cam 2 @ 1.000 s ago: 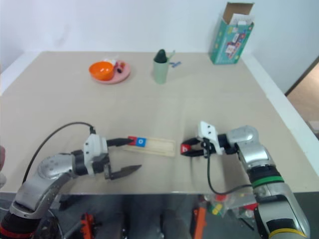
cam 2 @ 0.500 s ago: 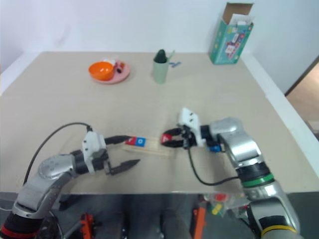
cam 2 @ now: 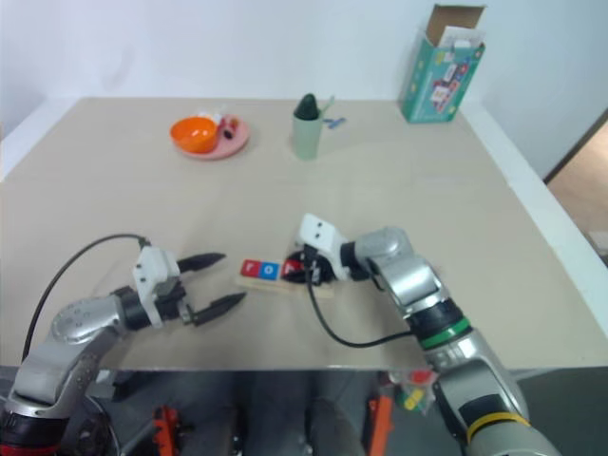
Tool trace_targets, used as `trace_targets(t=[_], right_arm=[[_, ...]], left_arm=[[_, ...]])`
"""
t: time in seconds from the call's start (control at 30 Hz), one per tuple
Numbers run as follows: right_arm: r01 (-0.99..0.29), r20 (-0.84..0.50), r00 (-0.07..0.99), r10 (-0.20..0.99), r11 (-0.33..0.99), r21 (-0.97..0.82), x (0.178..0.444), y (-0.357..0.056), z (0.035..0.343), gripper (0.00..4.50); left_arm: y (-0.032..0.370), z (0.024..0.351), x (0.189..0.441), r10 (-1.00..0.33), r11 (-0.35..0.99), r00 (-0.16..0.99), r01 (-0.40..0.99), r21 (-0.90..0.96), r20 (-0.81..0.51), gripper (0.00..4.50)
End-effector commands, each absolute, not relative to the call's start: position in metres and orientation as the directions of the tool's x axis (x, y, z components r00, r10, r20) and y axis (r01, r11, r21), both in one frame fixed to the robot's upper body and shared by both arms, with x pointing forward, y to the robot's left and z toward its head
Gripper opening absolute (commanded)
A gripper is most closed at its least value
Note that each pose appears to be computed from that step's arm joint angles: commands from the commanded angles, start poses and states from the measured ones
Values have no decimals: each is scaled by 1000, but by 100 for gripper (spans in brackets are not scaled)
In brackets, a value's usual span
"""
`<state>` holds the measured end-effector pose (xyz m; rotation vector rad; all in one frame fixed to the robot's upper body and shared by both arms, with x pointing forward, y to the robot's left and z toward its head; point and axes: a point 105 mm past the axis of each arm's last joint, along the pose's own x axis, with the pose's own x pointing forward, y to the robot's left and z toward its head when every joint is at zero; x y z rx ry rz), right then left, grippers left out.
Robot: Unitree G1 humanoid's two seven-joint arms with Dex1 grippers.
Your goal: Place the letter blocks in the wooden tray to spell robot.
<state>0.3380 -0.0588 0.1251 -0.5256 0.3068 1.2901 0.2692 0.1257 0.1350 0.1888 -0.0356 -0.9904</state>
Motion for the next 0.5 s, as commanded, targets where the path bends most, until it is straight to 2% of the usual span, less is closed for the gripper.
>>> trace_targets(t=[0.03, 0.5], right_arm=[[-961, -486, 255, 836, 164, -222, 339, -52, 133, 123], [-963, -479, 257, 839, 182, -198, 343, -48, 130, 123]], left_arm=[[128, 142, 266, -832, 536, 553, 819, 203, -35, 450], [124, 137, 263, -838, 526, 544, 826, 205, -44, 450]])
